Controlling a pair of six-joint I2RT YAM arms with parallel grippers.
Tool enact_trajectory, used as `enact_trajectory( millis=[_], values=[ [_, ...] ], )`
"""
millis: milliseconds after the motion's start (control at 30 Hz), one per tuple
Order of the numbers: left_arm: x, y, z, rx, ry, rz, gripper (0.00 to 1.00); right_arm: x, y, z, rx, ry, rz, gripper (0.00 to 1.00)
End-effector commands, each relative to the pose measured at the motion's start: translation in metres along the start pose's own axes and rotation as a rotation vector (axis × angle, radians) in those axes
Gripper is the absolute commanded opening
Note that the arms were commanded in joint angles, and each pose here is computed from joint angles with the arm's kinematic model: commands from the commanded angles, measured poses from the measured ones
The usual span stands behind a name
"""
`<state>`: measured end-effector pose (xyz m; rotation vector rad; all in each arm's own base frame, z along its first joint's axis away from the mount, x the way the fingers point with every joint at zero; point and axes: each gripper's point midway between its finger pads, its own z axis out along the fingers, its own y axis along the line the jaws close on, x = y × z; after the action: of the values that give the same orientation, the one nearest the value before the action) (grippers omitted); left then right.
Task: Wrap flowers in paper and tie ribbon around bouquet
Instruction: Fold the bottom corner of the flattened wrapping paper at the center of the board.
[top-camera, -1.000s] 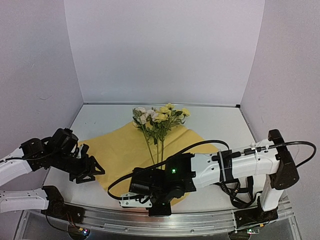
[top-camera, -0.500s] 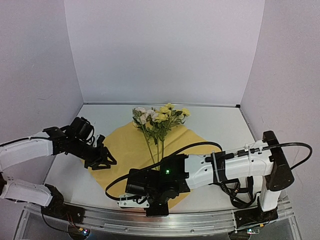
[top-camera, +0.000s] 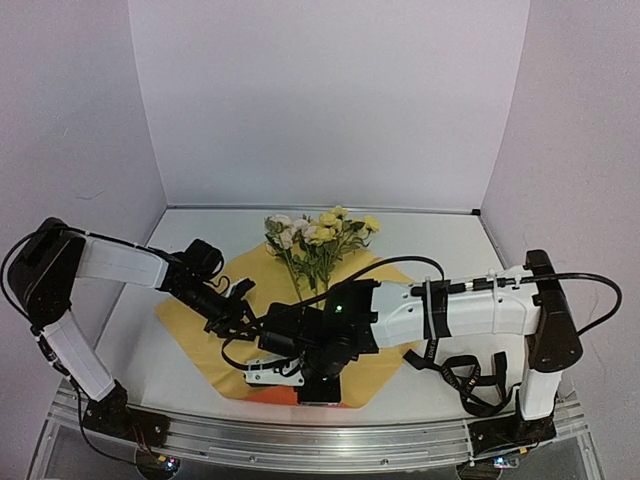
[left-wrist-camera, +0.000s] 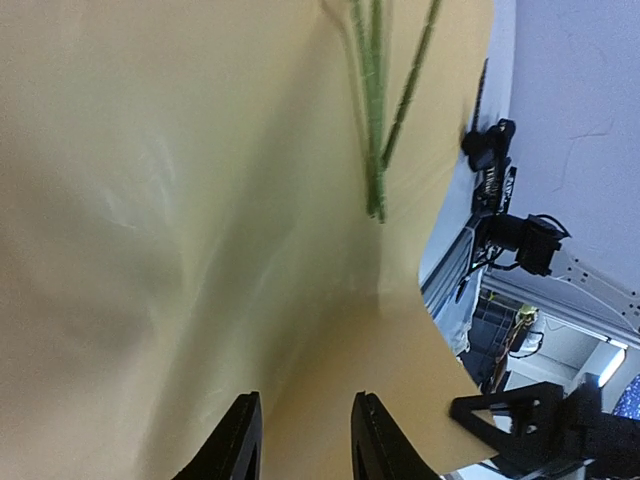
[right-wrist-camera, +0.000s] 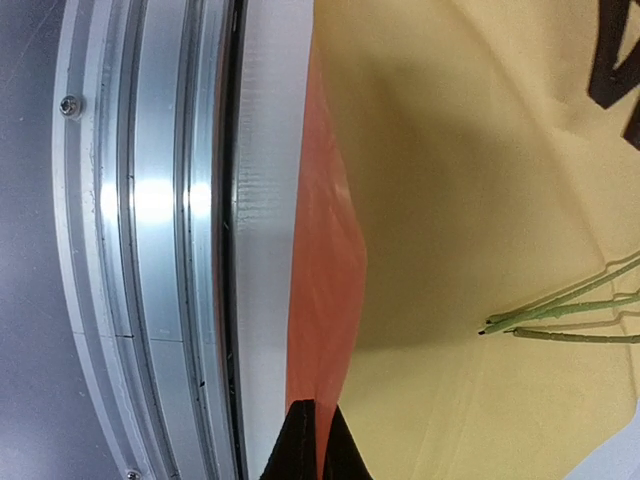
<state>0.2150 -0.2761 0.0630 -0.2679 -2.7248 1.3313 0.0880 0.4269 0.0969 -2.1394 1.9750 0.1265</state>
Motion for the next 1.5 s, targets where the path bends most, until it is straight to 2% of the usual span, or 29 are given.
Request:
enact_trajectory(
  millis=[0,133,333,533,700,1000,1167,1300,1467],
  values=[
    [0.014,0.029,0.011,-0.057,0.071,-0.022,0.32,-0.012,-0.017,-0.027,0.000,-0.066,0.000,0.00],
    [0.015,0.041,0.006,-0.128,0.057,-0.063,0.30,-0.018,-0.039,-0.028,0.011,-0.075,0.018,0.00],
    [-0.008,0.049,-0.031,-0.247,-0.059,-0.090,0.31,-0.029,-0.092,-0.023,0.067,-0.088,0.052,0.00],
    [-0.040,0.042,-0.077,-0.383,-0.222,-0.047,0.42,-0.033,-0.136,0.002,0.124,-0.062,0.043,0.00],
    [-0.058,0.030,-0.110,-0.474,-0.322,-0.005,0.44,-0.031,-0.189,0.030,0.256,-0.017,0.032,0.00],
    [-0.057,0.000,-0.109,-0.352,-0.318,0.056,0.43,-0.008,-0.259,0.038,0.412,0.016,0.114,0.00],
    [-0.051,-0.026,-0.096,-0.255,-0.278,0.141,0.41,-0.002,-0.280,0.039,0.466,0.020,0.141,0.00],
    [-0.046,-0.012,-0.086,-0.301,-0.255,0.106,0.44,0.000,-0.279,0.030,0.474,0.011,0.149,0.00],
    [-0.052,-0.003,-0.091,-0.311,-0.337,0.020,0.45,0.002,-0.252,0.000,0.426,-0.050,0.192,0.00]
  ],
)
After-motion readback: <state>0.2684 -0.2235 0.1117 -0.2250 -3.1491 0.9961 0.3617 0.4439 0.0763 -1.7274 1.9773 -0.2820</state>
